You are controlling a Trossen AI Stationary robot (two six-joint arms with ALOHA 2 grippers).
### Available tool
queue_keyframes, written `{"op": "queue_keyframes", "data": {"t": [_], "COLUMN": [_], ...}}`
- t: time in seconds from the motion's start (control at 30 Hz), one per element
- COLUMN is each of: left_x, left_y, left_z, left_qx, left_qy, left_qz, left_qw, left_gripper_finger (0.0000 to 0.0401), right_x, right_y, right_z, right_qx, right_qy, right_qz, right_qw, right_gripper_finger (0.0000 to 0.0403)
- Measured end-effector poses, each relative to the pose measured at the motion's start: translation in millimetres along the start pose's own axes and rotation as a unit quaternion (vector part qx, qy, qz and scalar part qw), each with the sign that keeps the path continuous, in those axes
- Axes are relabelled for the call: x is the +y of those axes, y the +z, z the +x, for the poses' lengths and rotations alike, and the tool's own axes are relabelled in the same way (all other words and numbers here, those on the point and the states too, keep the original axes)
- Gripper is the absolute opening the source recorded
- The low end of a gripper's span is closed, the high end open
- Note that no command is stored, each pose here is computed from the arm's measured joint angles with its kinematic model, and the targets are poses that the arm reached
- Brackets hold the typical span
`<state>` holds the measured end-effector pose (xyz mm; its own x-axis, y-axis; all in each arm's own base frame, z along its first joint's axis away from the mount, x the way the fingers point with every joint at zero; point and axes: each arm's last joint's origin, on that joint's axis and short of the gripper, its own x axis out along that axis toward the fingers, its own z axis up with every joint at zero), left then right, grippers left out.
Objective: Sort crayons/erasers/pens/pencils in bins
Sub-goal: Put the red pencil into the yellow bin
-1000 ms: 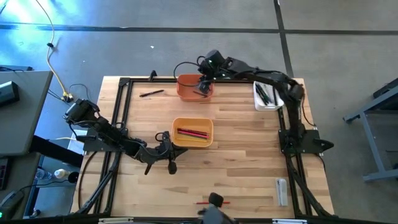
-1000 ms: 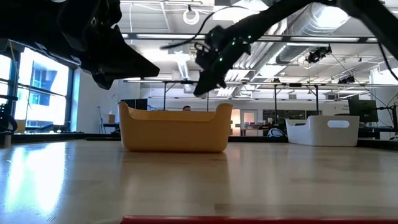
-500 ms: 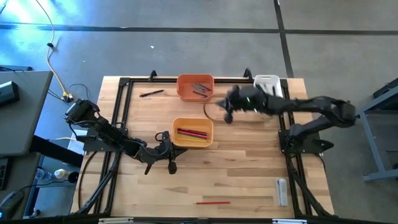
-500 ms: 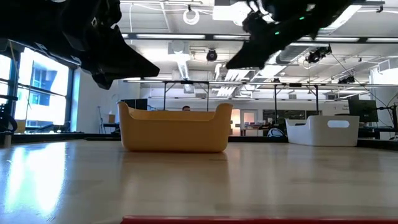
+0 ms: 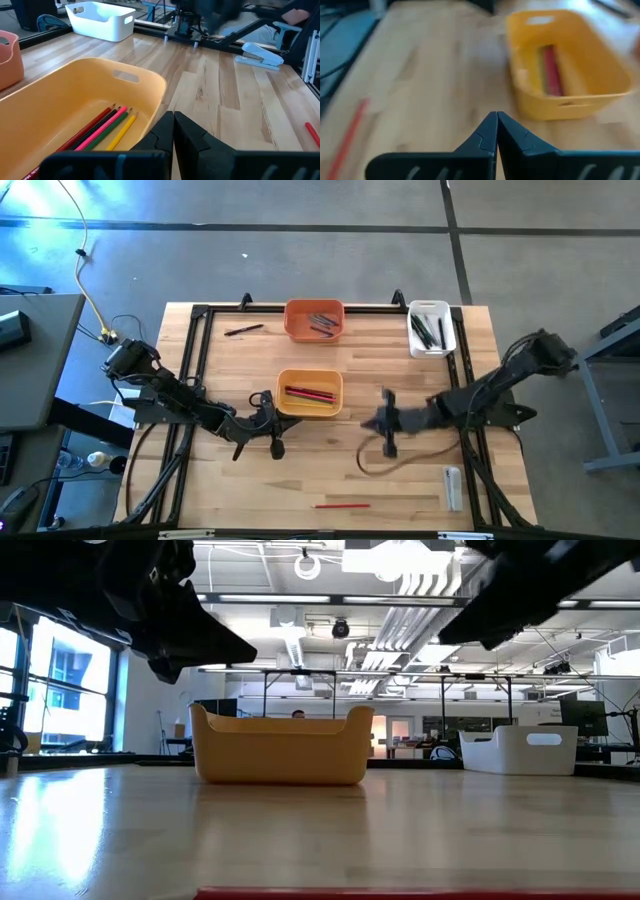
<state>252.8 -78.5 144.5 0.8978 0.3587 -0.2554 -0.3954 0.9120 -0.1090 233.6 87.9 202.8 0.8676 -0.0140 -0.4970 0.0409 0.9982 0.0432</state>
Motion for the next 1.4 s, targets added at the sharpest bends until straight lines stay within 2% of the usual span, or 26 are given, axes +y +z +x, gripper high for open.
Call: {"op": "queue_keyframes", "data": {"t": [0.2,0.43,0.57,0.7,0.83,0.97,1.4], "left_x": [0.2,-1.3,-3.0,-4.1,-4.2,-4.1,-7.7], "left_y": [0.0,-0.5,-1.2,-1.7,-1.8,-2.2,-6.1], "left_z": [0.0,-1.1,-2.5,-3.5,-3.5,-3.6,-6.9], "left_qx": [-0.001,0.001,0.002,0.002,0.004,0.005,0.019], "left_qy": [0.003,-0.003,-0.007,-0.010,-0.011,-0.011,-0.026], "left_qz": [0.000,-0.005,-0.005,-0.004,-0.001,0.002,0.004], "left_qw": [1.000,1.000,1.000,1.000,1.000,1.000,0.999], "left_gripper_finger": [0.0000,0.0000,0.0000,0.0000,0.0000,0.0000,0.0000], "right_x": [57.4,115.8,146.9,169.9,183.8,186.7,184.4], "right_y": [-23.5,-43.9,-50.7,-57.6,-65.4,-72.9,-83.0], "right_z": [1.7,18.3,27.5,35.7,44.5,51.7,57.5], "right_qx": [0.038,0.085,0.104,0.130,0.157,0.174,0.193], "right_qy": [0.053,0.094,0.119,0.115,0.103,0.089,0.065], "right_qz": [-0.008,-0.023,-0.032,-0.041,-0.051,-0.044,-0.039], "right_qw": [0.998,0.992,0.987,0.984,0.981,0.980,0.978], "right_gripper_finger": [0.0000,0.0003,0.0028,0.0075,0.0114,0.0129,0.0092]}}
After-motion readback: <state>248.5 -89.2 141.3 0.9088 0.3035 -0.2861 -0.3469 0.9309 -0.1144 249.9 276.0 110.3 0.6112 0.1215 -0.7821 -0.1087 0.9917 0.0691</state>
